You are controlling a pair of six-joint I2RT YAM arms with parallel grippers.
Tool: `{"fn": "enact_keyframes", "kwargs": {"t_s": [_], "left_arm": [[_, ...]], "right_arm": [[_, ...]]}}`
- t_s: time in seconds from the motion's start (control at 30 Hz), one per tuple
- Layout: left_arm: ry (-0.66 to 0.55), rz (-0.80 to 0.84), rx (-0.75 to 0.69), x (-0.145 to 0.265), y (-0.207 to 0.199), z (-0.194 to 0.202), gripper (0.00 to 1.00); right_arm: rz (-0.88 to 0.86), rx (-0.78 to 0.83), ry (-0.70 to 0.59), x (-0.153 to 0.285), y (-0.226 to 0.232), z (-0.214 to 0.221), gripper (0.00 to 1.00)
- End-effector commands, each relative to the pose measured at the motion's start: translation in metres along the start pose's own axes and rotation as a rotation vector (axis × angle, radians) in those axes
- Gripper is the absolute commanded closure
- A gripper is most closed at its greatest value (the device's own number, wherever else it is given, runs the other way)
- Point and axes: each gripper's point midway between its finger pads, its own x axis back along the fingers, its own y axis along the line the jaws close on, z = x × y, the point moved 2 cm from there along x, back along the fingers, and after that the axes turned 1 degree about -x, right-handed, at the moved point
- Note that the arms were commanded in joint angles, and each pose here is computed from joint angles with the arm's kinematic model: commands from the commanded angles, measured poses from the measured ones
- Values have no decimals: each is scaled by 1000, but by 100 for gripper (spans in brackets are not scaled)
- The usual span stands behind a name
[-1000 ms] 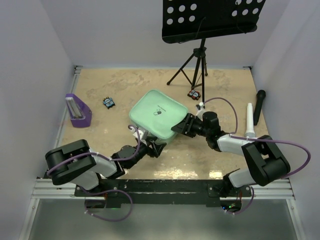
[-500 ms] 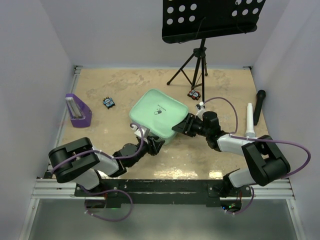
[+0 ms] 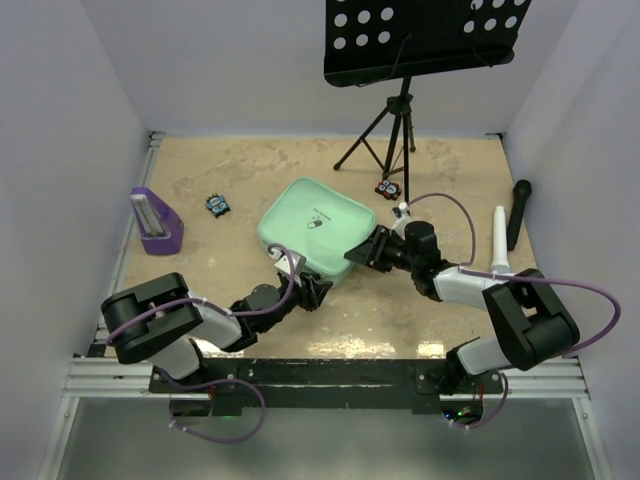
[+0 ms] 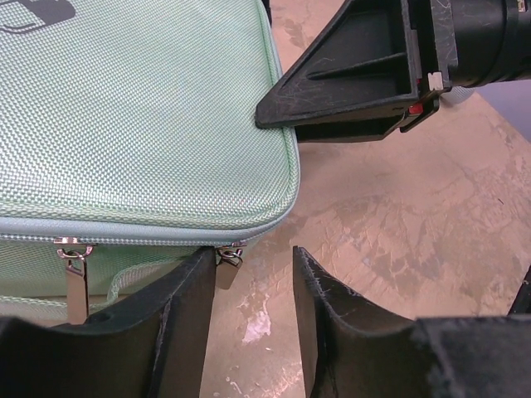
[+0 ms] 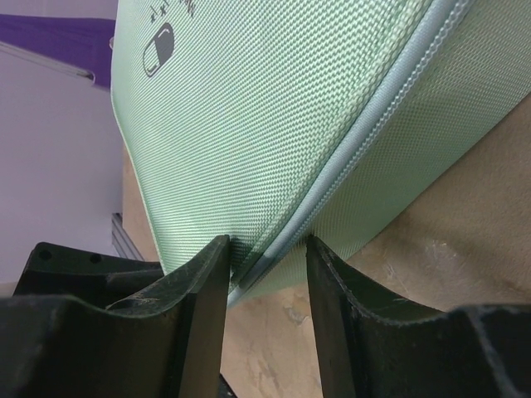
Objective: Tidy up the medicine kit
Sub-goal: Zip the medicine box at the center of the board.
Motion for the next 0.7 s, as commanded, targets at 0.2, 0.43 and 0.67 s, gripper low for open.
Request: {"fn": "enact_keyframes", "kwargs": {"t_s": [0.2,0.43,0.67], "left_arm": [[-2,-88,7,-14,9,-1,57],[37,-187,-14,-20,21,4,72],[37,-231,-11,-19,28,4,86]], "right_arm": [[-39,40,7,-6,12,-5,57],[-36,38,11,-7,10,-3,58],[-39,38,15,-7,10,-3,59]]}}
